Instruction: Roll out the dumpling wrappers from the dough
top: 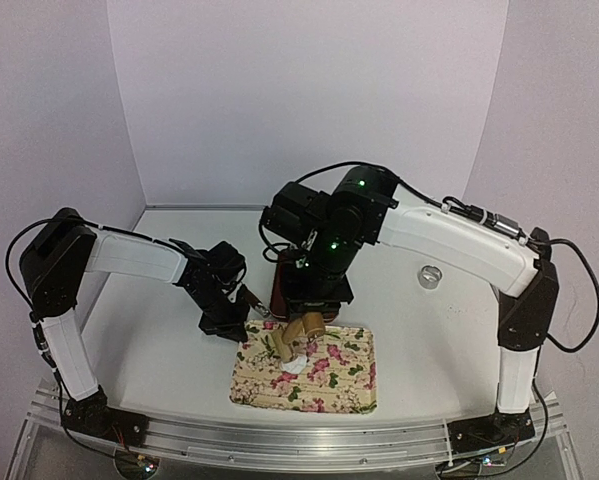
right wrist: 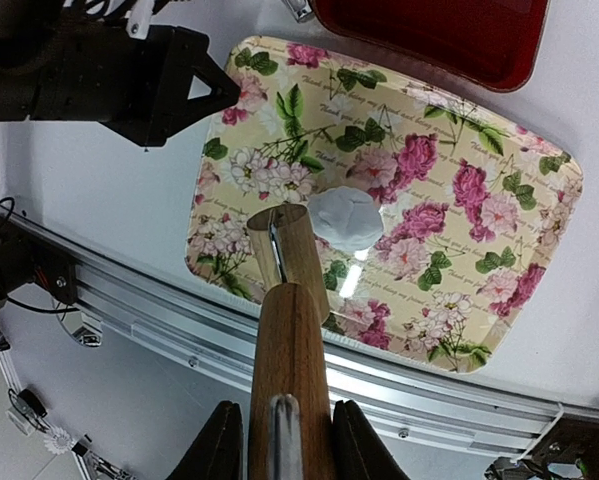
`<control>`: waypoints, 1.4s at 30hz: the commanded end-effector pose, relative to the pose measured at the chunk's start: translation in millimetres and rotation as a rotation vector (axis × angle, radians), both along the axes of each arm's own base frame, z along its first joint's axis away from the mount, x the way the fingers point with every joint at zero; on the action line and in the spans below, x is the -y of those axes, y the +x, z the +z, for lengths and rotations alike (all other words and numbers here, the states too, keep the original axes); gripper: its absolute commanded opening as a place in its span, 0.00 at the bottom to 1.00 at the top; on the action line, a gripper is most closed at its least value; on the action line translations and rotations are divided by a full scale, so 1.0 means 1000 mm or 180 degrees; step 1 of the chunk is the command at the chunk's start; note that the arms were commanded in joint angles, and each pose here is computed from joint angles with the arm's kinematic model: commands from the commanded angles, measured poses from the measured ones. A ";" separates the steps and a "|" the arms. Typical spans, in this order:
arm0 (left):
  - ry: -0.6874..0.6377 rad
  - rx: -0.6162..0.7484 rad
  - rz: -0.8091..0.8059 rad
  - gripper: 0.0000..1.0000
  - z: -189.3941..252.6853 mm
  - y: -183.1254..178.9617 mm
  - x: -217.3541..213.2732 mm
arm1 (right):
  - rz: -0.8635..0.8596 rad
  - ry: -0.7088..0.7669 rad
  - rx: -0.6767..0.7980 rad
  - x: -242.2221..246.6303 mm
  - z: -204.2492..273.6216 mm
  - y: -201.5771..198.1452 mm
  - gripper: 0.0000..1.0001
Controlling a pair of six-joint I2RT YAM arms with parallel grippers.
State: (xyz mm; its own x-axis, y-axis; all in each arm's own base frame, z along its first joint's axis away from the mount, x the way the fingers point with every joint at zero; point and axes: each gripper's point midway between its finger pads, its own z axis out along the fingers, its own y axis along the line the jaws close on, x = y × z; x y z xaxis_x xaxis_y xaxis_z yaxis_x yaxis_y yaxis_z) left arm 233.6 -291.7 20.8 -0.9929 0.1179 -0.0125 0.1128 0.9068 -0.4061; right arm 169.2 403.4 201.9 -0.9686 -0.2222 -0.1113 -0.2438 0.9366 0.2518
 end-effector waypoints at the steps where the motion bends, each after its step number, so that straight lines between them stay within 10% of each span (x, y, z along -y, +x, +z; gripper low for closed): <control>1: -0.0066 0.0166 -0.0072 0.00 0.011 0.013 0.009 | -0.0077 -0.0471 -0.0017 0.024 -0.013 0.001 0.00; 42: 0.0040 0.0194 -0.0055 0.00 0.007 0.016 0.002 | 0.0050 -0.1491 -0.0162 0.078 -0.059 -0.007 0.00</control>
State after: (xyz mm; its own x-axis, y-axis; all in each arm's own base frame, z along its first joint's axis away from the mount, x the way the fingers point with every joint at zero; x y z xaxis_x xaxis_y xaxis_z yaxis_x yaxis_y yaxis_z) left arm 236.1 -290.2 15.8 -0.9911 0.1316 -0.0210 0.1294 0.9128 -0.3874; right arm 181.8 404.5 151.3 -0.9669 -0.2353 -0.0992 -0.2473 0.9595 0.1348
